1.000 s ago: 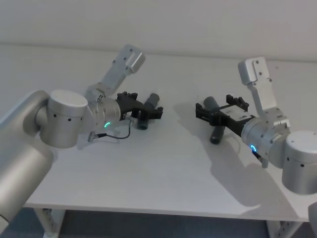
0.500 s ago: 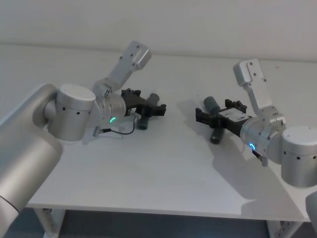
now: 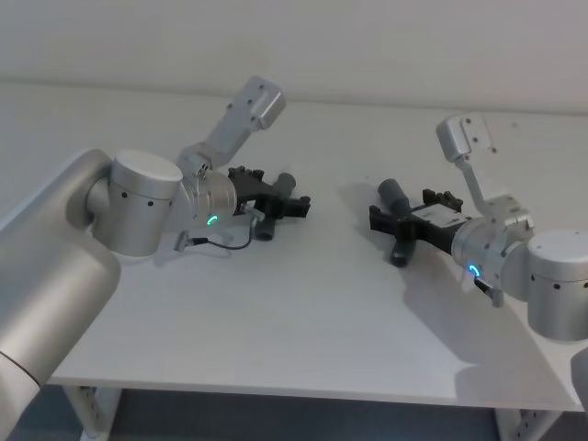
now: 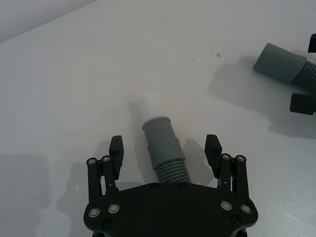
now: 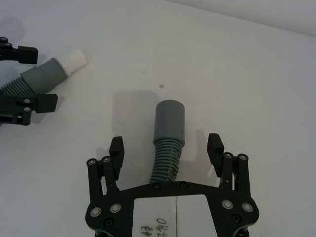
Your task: Use both hands to pick up one end of the pipe from the table, align the ends, and insert them.
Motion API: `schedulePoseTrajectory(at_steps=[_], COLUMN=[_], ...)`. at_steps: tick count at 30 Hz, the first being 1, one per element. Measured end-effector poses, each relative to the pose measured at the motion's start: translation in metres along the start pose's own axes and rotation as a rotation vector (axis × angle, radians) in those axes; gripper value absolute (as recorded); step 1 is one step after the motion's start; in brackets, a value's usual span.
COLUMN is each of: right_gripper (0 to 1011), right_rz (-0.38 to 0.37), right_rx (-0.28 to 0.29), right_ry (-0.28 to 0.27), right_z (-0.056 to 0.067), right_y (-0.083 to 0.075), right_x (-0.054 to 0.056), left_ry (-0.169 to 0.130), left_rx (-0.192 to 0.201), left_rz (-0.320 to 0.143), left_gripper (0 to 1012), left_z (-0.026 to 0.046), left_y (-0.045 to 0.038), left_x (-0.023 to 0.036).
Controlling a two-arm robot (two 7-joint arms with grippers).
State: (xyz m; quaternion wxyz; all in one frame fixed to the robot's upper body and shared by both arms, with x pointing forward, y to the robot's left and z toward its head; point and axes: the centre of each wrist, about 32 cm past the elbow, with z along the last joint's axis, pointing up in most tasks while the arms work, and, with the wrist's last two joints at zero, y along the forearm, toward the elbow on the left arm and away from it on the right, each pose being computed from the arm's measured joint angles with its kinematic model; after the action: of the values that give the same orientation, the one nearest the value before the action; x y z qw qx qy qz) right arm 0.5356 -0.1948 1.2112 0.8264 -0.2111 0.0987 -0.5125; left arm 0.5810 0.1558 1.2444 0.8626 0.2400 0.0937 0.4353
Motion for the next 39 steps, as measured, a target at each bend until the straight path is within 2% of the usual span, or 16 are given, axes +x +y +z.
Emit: schedulePoseTrajectory(at_steps=[15,18,22,28,29,33,36,37,39], right_gripper=[1005,959,876,676,676,512,456,397,340], right_rz=[0.006,0.008,0.008,0.009,0.009,0.010,0.010,0.010,0.010], right_rx=[-0.003,-0.003,-0.002,-0.001,-0.001,-0.001,-0.001,-0.001,-0.001], right_ry=[0.008,0.009,0.010,0.011,0.011,0.012,0.012,0.013,0.013], right_z=[-0.0023,-0.0027,-0.0029,-0.0033,-0.0033,-0.0036,-0.0037,-0.0038,-0.0038], right_y=[-0.0003,-0.0003,-0.0005,-0.0006,-0.0006,-0.0006,-0.0006,-0.0006,-0.0006], right_x=[0.0057,0.0063,0.0070,0.0076,0.0076,0.0078,0.0079,0.0079,0.0080], left_ry=[-0.008,-0.009,-0.010,-0.011,-0.011,-0.012,-0.012,-0.012,-0.012], left_rx=[0.027,0.029,0.032,0.034,0.034,0.035,0.036,0.036,0.036], left_rz=[-0.011,-0.011,-0.012,-0.013,-0.013,-0.013,-0.013,-0.013,-0.013], left_gripper=[1001,1001,1001,1001,1001,1001,1001,1001,1001], left_z=[0.0026,0.0028,0.0029,0.0032,0.0032,0.0034,0.0036,0.0036,0.0036], left_y=[0.0018,0.0020,0.0021,0.0023,0.0024,0.0025,0.0026,0.0027,0.0027], left_x=[0.0004,0.0005,0.0005,0.0006,0.0006,0.0007,0.0008,0.0008,0.0008])
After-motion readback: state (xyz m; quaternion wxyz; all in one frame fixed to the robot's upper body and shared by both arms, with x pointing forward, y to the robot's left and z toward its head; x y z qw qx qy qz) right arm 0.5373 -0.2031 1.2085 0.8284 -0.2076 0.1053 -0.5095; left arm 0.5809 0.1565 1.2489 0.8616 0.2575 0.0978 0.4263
